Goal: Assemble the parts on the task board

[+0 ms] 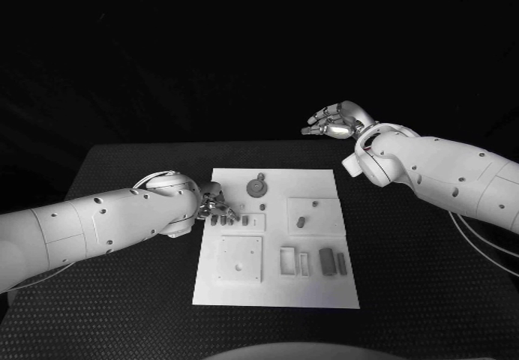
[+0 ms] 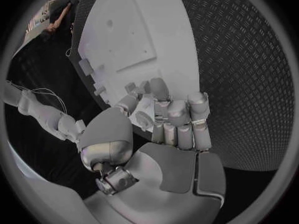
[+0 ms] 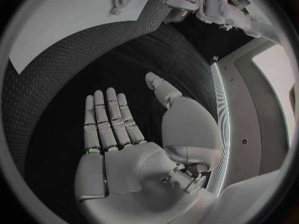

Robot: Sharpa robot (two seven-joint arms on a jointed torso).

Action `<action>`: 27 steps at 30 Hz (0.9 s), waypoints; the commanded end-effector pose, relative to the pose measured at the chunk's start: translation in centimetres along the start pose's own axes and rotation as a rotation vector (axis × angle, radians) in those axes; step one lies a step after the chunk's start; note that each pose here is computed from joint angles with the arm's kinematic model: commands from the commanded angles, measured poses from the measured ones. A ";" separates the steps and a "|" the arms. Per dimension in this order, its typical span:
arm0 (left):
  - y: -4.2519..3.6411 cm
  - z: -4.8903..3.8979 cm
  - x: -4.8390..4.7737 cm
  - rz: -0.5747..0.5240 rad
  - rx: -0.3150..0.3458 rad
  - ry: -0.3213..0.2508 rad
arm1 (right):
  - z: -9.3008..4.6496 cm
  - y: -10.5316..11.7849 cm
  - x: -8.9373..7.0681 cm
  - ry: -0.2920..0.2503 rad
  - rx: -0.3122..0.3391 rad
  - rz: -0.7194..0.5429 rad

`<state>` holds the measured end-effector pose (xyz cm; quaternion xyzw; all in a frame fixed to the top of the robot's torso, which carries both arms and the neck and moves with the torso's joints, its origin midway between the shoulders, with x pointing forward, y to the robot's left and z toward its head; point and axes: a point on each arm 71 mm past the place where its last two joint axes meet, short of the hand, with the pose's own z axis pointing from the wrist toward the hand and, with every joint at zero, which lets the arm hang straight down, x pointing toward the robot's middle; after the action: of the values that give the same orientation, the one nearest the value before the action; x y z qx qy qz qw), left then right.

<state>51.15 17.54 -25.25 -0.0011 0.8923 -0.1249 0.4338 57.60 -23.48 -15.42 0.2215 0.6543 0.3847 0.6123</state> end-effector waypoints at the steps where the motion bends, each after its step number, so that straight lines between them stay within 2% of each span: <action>1: 0.01 0.06 -0.08 0.006 0.002 -0.009 | 0.0 0.1 0.1 0.008 -0.011 -0.003; 22: 0.29 0.25 -0.62 -0.018 0.004 -0.052 | 0.0 0.1 0.2 0.010 -0.010 -0.003; 27: 0.26 0.27 -0.57 -0.028 0.010 -0.043 | 0.1 0.1 0.2 0.011 -0.009 -0.002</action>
<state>51.75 18.12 -25.12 -0.0133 0.8847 -0.1235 0.4494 57.62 -23.38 -15.50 0.2216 0.6547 0.3848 0.6117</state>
